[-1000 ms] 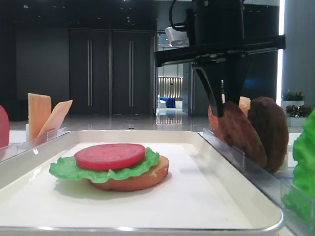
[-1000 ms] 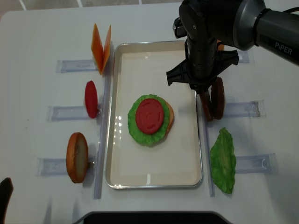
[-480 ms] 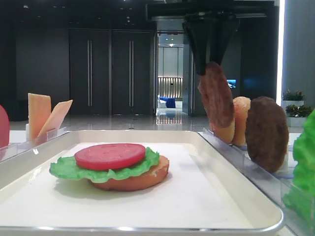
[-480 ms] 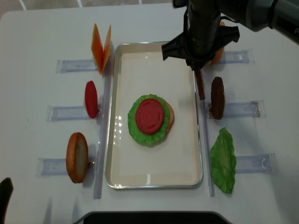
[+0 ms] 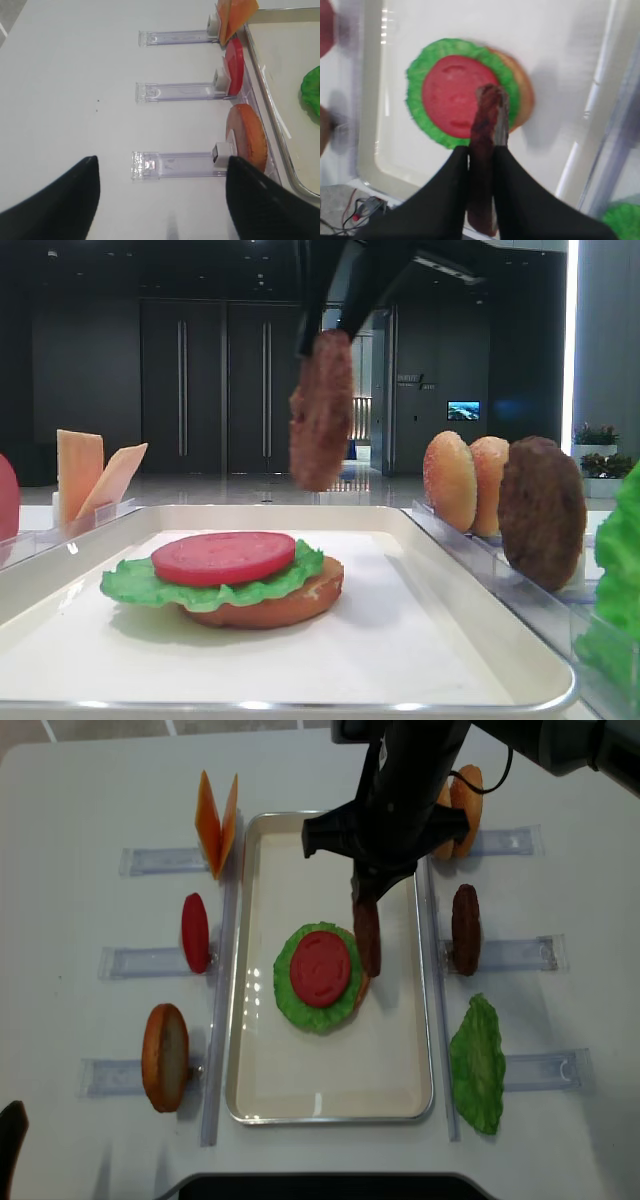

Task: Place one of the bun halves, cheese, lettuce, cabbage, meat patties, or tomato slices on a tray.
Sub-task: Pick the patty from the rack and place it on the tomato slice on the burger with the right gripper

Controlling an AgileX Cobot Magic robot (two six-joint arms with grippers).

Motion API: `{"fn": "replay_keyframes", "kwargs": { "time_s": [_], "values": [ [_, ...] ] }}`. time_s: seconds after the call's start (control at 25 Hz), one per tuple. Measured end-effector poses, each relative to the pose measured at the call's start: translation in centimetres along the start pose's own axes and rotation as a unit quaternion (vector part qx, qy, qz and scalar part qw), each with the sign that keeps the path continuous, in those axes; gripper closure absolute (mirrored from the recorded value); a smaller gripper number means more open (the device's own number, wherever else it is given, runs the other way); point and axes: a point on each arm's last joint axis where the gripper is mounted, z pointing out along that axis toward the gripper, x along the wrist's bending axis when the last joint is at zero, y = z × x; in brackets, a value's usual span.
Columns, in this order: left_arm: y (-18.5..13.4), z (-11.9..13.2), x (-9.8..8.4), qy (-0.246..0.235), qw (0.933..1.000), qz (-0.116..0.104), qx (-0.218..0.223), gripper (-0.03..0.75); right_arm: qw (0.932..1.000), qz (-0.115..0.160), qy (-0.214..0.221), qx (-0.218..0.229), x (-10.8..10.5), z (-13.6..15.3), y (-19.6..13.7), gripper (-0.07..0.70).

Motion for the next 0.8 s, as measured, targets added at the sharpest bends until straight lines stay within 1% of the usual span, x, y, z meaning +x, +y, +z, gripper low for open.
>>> {"fn": "replay_keyframes", "kwargs": {
  "time_s": [0.08,0.16,0.28,0.36,0.52,0.6,0.68,0.76,0.8],
  "values": [
    [0.0,0.0,0.0,0.000,1.0000,0.000,0.000,0.118,0.9990,-0.016,0.041,-0.004,0.7,0.0,0.1,0.519],
    [0.0,0.0,0.0,0.000,1.0000,0.000,0.000,0.118,0.9962,-0.032,0.080,-0.011,1.3,0.0,0.2,0.519],
    [0.0,0.0,0.0,0.000,1.0000,0.000,0.000,0.118,0.9888,-0.038,0.143,-0.016,1.4,0.6,0.3,0.519],
    [0.0,0.0,0.0,0.000,1.0000,0.000,0.000,0.118,0.9861,-0.036,0.161,-0.019,0.9,1.1,0.4,0.519],
    [0.0,0.0,0.0,0.000,1.0000,0.000,0.000,0.118,0.9823,-0.044,0.181,-0.026,-0.1,1.6,0.6,0.519],
    [0.0,0.0,0.0,0.000,1.0000,0.000,0.000,0.118,0.9778,-0.050,0.201,-0.032,-0.4,1.5,0.8,0.519],
    [0.0,0.0,0.0,0.000,1.0000,0.000,0.000,0.118,0.9725,-0.051,0.224,-0.041,-0.6,1.6,0.9,0.519],
    [0.0,0.0,0.0,0.000,1.0000,0.000,0.000,0.118,0.9683,-0.050,0.241,-0.046,-0.9,1.9,1.0,0.519],
    [0.0,0.0,0.0,0.000,1.0000,0.000,0.000,0.118,0.9664,-0.045,0.249,-0.046,-1.1,2.2,0.9,0.519]
  ]
}}
